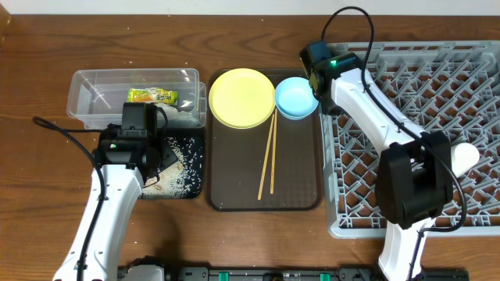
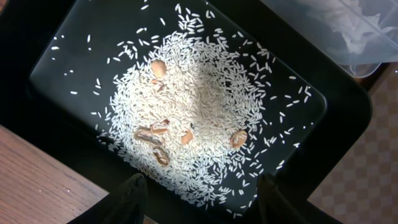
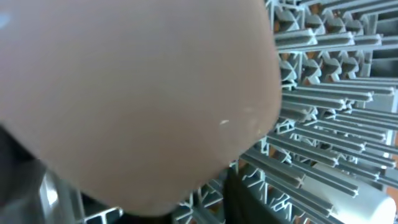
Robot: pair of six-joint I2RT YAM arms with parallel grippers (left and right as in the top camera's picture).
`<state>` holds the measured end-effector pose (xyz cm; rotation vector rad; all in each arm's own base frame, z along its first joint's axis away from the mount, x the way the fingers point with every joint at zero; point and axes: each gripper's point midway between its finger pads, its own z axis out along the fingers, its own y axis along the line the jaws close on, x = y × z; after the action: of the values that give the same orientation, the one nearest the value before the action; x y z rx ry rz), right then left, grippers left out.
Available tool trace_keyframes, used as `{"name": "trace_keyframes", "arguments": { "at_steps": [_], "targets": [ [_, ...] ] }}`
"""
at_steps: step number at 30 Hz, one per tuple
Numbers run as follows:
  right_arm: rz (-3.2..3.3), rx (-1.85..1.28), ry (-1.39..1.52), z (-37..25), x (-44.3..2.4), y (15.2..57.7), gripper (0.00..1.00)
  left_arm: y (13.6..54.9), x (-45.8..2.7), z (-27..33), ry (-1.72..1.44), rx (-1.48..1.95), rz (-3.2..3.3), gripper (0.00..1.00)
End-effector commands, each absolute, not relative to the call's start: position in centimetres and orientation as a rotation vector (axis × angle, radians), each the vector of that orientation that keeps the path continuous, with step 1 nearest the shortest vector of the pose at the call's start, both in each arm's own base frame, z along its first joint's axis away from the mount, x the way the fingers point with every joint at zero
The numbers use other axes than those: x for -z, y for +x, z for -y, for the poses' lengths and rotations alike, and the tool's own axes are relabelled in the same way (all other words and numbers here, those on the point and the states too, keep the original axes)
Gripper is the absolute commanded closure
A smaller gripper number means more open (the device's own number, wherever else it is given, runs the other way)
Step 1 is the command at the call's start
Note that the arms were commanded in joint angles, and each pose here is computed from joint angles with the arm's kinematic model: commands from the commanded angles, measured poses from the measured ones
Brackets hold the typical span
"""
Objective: Sort waste into correct bins and load items into the dishwasher rack
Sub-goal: 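Release the pink bowl upright in the rack and move right gripper left, then grasp the blue bowl rim on the brown tray with the right gripper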
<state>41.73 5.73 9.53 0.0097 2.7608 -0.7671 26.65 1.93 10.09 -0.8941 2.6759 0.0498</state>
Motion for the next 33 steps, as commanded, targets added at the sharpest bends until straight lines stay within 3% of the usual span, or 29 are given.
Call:
{"name": "trace_keyframes", "arguments": {
  "at_steps": [1,8,13,19,33],
  "targets": [
    [-2.728,0.712,0.023,-6.5,-11.3,42.0,0.72,26.6,-10.3,-2.3,-0.911,-0.068,-2.66,0.41],
    [-2.551,0.562,0.082,-7.5,-17.6,43.7,0.52,26.6,-10.3,-2.3,-0.911,-0.067,-2.66,0.4],
    [-2.511,0.236,-0.018,-12.6,-18.7,45.5,0.46,26.6,-10.3,-2.3,-0.911,-0.067,-2.66,0.41],
    [-2.52,-0.19,-0.342,-19.8,-17.0,46.2,0.44,26.6,-10.3,-2.3,-0.911,-0.067,-2.66,0.4],
    [-2.742,-0.162,-0.499,-22.9,-8.1,43.2,0.44,26.6,-10.3,-2.3,-0.91,-0.068,-2.66,0.4]
  ]
}}
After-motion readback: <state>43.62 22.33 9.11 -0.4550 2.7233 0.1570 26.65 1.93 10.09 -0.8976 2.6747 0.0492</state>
